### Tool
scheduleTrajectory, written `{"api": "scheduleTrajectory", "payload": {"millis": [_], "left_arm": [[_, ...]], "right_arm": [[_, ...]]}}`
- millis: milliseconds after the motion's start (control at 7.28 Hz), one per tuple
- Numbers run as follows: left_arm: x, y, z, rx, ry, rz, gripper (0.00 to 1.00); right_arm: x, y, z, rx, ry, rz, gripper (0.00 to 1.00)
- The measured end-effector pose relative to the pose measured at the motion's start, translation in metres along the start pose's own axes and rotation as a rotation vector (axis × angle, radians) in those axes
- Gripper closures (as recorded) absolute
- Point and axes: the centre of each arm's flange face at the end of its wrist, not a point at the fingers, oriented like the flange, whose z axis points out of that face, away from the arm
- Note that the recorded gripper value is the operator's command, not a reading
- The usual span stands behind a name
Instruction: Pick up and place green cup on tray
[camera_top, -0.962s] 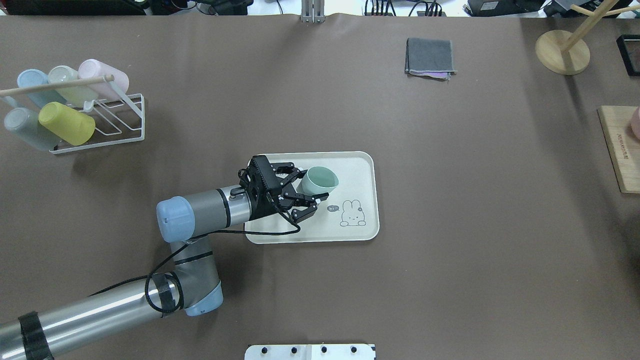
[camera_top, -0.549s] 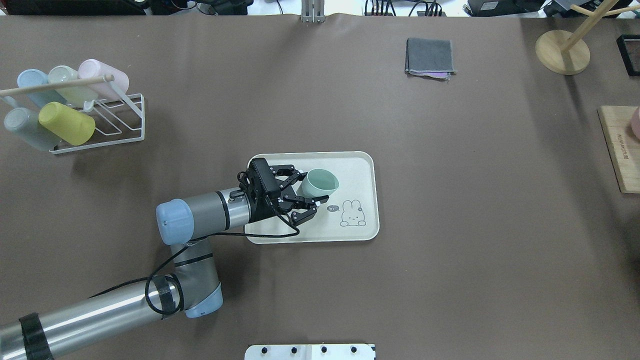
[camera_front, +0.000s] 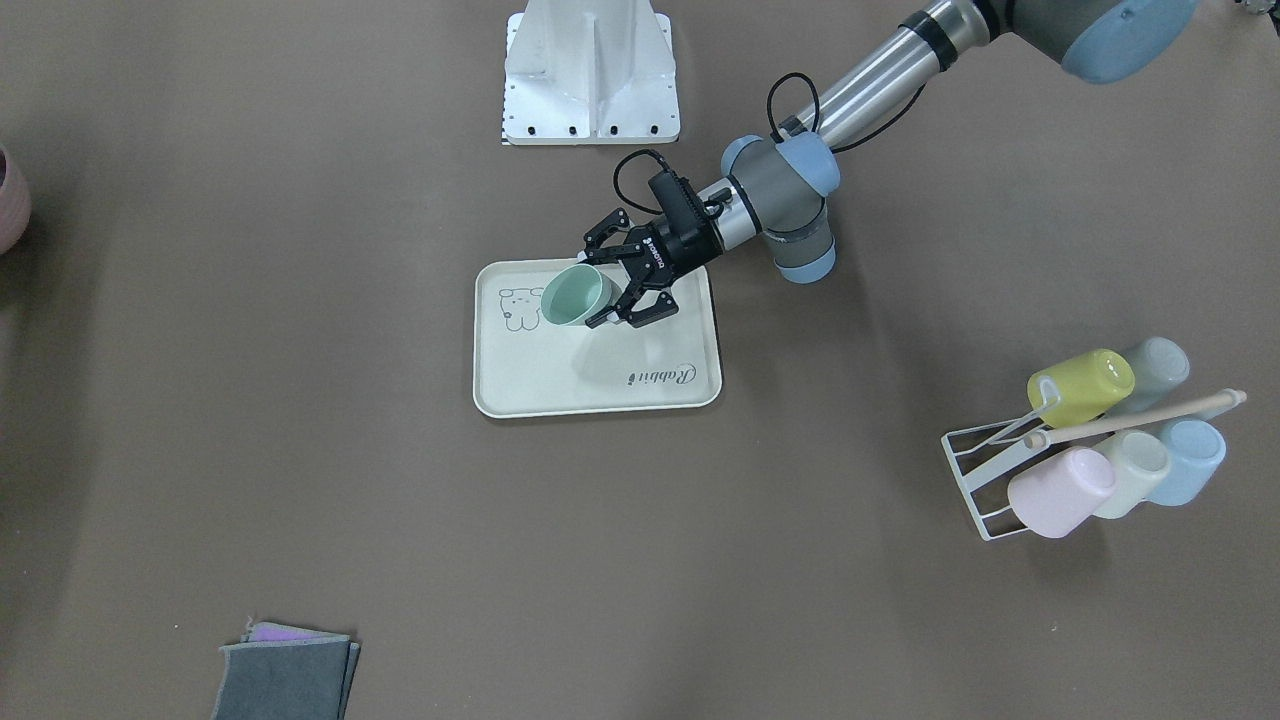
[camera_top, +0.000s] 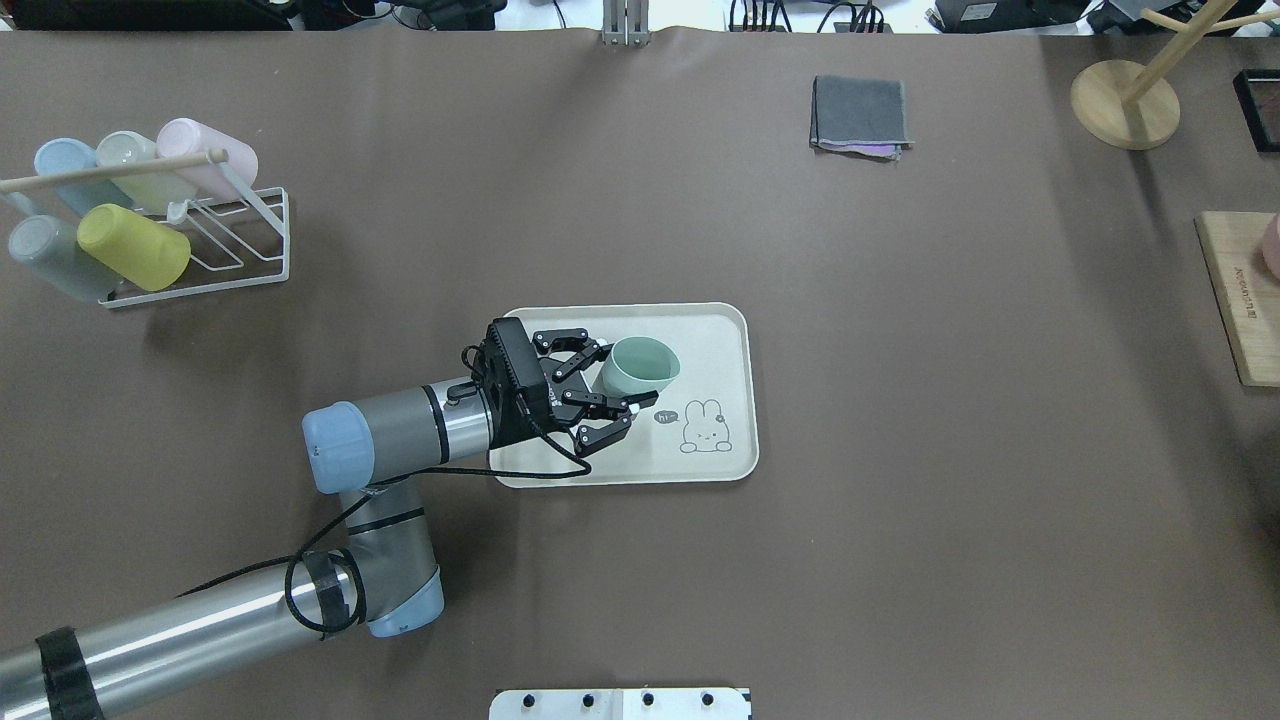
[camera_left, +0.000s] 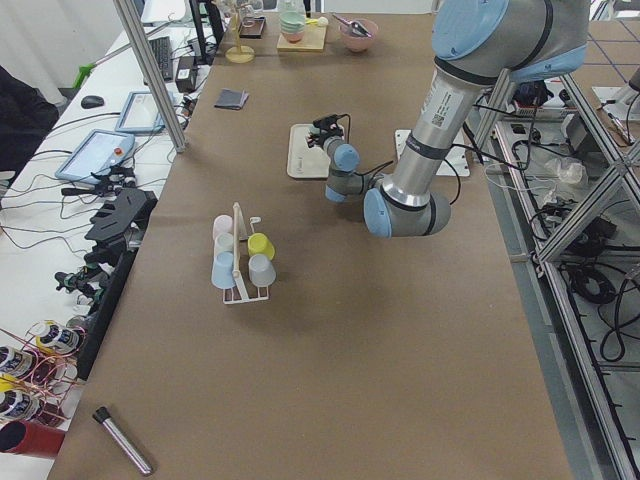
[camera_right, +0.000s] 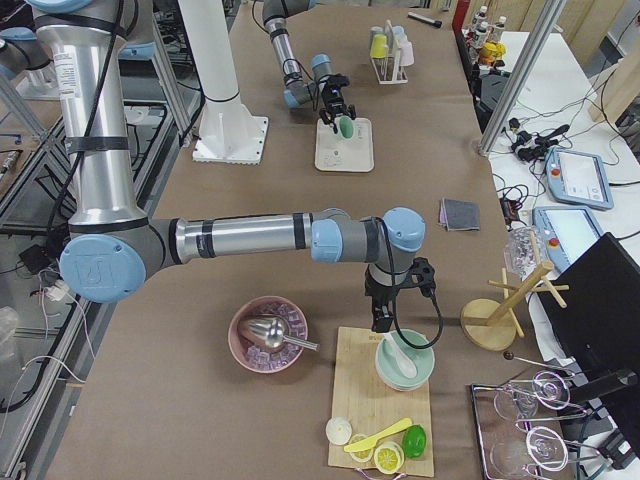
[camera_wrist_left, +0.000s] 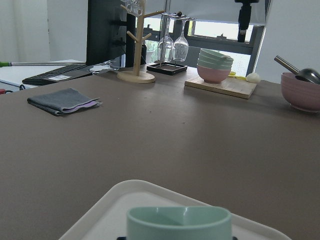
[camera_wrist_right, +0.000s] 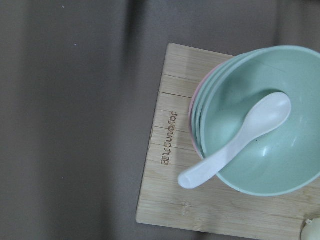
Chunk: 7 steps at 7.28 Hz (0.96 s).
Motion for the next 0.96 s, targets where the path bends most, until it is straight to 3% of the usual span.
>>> {"api": "scheduleTrajectory", "payload": {"millis": [549,962], "left_arm": [[-0.0003,0.0023,-0.0022,0.002,0.002,0.001,0.19],[-0.0012,0.0030,-0.0050,0.006,0.003,0.008,0.17]], "right_arm": [[-0.0014,-0.0018,-0.0017,0.003,-0.001,-0.002,0.00],[-0.0023,-0.0028,-0.0029,0.006,0.000,-0.003,0.00]]}}
